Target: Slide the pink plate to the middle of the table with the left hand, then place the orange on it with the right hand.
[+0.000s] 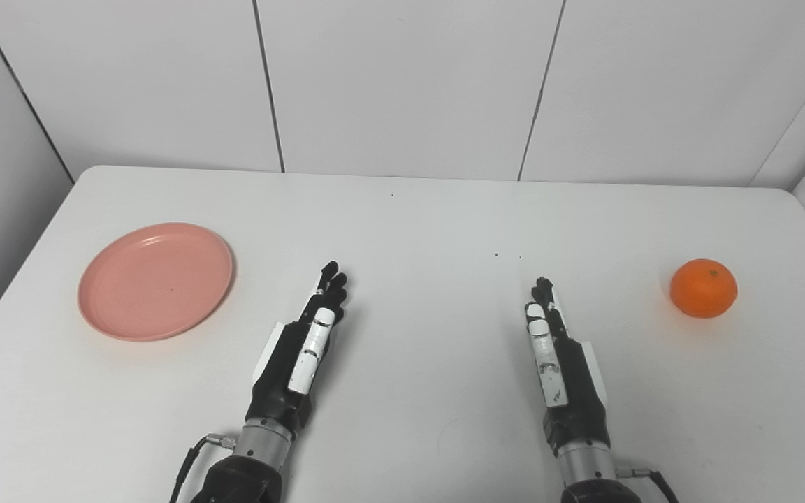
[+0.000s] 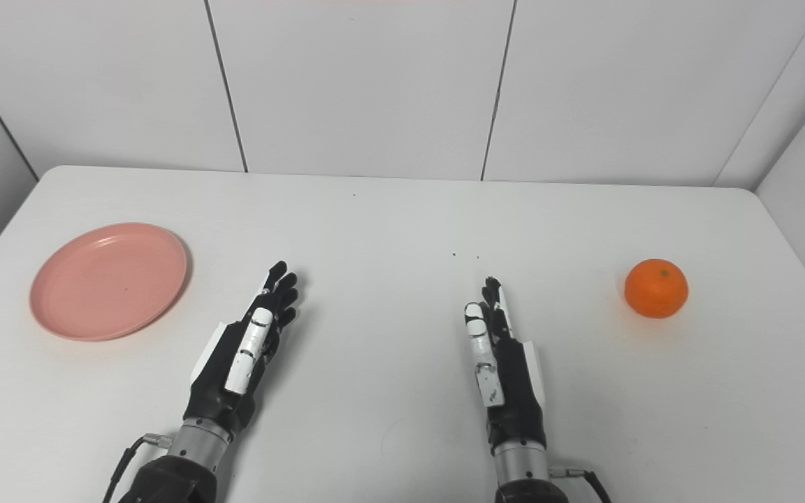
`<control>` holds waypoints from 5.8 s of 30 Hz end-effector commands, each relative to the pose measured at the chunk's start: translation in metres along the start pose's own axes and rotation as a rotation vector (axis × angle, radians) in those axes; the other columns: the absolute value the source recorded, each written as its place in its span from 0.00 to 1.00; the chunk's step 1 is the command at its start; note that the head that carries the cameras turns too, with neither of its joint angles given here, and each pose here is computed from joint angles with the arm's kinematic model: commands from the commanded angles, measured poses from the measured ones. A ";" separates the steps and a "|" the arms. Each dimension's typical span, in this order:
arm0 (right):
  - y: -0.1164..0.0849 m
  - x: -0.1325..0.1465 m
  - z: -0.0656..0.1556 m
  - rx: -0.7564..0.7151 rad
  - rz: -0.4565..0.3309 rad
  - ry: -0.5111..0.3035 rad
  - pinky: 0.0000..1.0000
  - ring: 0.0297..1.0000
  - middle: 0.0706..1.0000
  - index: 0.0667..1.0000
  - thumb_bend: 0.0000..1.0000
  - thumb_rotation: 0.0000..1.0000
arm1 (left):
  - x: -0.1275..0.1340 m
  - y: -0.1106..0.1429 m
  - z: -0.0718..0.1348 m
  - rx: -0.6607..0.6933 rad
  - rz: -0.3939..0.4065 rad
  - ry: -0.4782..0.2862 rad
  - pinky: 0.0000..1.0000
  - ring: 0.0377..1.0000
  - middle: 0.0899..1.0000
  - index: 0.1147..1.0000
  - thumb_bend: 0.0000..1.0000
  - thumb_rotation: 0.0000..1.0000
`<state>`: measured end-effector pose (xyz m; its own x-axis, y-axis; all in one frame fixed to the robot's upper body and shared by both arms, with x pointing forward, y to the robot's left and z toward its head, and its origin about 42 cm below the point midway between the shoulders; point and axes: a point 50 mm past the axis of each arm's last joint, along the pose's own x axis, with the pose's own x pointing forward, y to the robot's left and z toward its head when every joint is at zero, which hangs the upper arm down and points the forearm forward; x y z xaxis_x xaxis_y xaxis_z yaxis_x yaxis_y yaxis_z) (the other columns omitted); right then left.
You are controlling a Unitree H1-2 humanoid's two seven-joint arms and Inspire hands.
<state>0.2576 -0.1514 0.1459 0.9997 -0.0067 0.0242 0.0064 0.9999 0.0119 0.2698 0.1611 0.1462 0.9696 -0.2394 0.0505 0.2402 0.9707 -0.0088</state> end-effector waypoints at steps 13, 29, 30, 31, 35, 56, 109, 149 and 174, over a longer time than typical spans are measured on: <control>0.003 0.005 0.012 0.004 -0.004 -0.061 1.00 0.97 0.99 0.99 0.41 1.00 | 0.005 -0.004 0.012 -0.004 -0.007 -0.066 1.00 1.00 1.00 1.00 0.43 1.00; 0.003 0.005 0.011 0.001 -0.004 -0.062 0.99 0.97 0.99 0.99 0.41 1.00 | 0.005 -0.005 0.012 -0.013 -0.006 -0.063 1.00 1.00 1.00 1.00 0.42 1.00; 0.003 0.004 0.011 0.003 -0.004 -0.061 0.99 0.97 0.99 0.99 0.41 1.00 | 0.005 -0.005 0.011 -0.011 -0.008 -0.062 1.00 1.00 1.00 1.00 0.43 1.00; 0.003 0.004 0.011 0.004 -0.004 -0.061 1.00 0.97 0.99 0.99 0.41 1.00 | 0.004 -0.005 0.011 -0.010 -0.008 -0.062 1.00 1.00 1.00 1.00 0.43 1.00; 0.003 0.004 0.011 0.005 -0.005 -0.061 1.00 0.98 0.99 0.99 0.41 1.00 | 0.004 -0.006 0.010 -0.014 -0.008 -0.063 1.00 1.00 1.00 1.00 0.43 1.00; -0.022 -0.001 -0.002 0.036 0.019 -0.062 1.00 1.00 1.00 1.00 0.40 1.00 | 0.007 -0.032 -0.006 -0.009 0.016 -0.034 1.00 1.00 1.00 1.00 0.42 1.00; -0.041 0.001 -0.012 0.040 0.060 -0.082 1.00 1.00 1.00 1.00 0.34 1.00 | 0.026 -0.043 0.006 -0.012 -0.023 -0.066 1.00 1.00 1.00 0.99 0.41 1.00; -0.040 0.005 -0.011 0.036 0.058 -0.079 1.00 1.00 1.00 1.00 0.31 1.00 | 0.046 0.061 0.104 0.016 0.085 -0.241 0.97 0.95 0.96 0.95 0.45 1.00; -0.045 0.007 -0.016 0.054 0.045 -0.078 1.00 0.99 1.00 1.00 0.33 1.00 | 0.058 0.151 0.131 -0.018 0.263 -0.317 0.98 0.96 0.97 0.94 0.44 1.00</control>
<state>0.2620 -0.1942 0.1258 0.9967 0.0422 0.0700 -0.0469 0.9966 0.0680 0.3531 0.2930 0.2541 0.9684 0.0437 0.2456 -0.0219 0.9956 -0.0909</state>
